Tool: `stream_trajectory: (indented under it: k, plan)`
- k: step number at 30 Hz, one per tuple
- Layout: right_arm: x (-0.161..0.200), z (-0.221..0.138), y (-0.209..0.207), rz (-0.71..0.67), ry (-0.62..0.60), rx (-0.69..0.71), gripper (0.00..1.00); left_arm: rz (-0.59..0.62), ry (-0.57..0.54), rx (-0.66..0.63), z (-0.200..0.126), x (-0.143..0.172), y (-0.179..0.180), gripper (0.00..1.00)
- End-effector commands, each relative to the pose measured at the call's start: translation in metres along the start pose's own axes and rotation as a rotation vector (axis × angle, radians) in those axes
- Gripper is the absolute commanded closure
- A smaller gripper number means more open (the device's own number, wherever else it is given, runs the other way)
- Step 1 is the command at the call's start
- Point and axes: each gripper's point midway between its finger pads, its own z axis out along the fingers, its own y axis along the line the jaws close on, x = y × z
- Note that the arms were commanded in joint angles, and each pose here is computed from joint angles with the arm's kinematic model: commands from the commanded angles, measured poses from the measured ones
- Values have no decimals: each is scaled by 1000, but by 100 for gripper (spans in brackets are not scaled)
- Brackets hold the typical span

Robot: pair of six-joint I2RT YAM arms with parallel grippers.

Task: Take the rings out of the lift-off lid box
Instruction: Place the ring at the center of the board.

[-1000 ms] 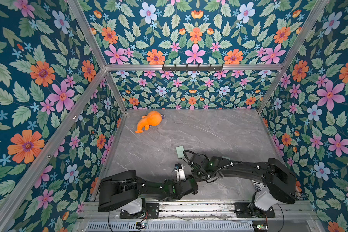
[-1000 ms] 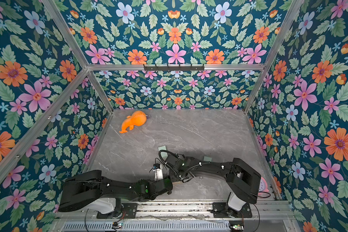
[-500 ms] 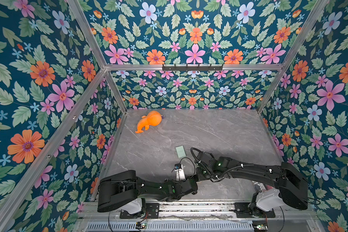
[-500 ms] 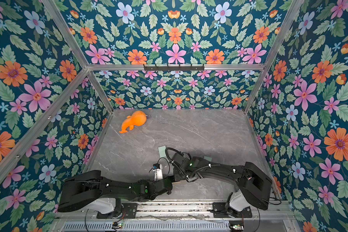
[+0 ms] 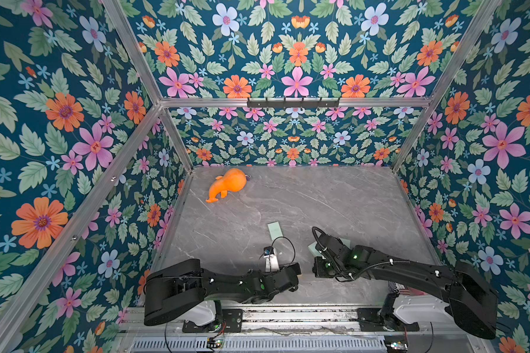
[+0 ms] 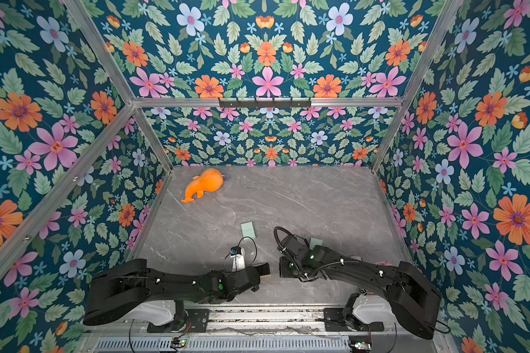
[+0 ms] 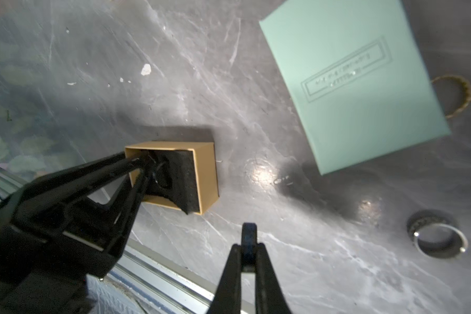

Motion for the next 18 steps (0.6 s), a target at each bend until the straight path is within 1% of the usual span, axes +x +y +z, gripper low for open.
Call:
stream_trajectory:
  k: [1,8,18]
  plan:
    - [-2,3,3,35,-7,-30,90,96,50,-69,1,5,18,71]
    - [2,15,-3,47,21,-12,90,191,63,-52,6,1,4,68]
    - [1,24,-14,63,27,26,89,267,90,-21,12,3,-8,65]
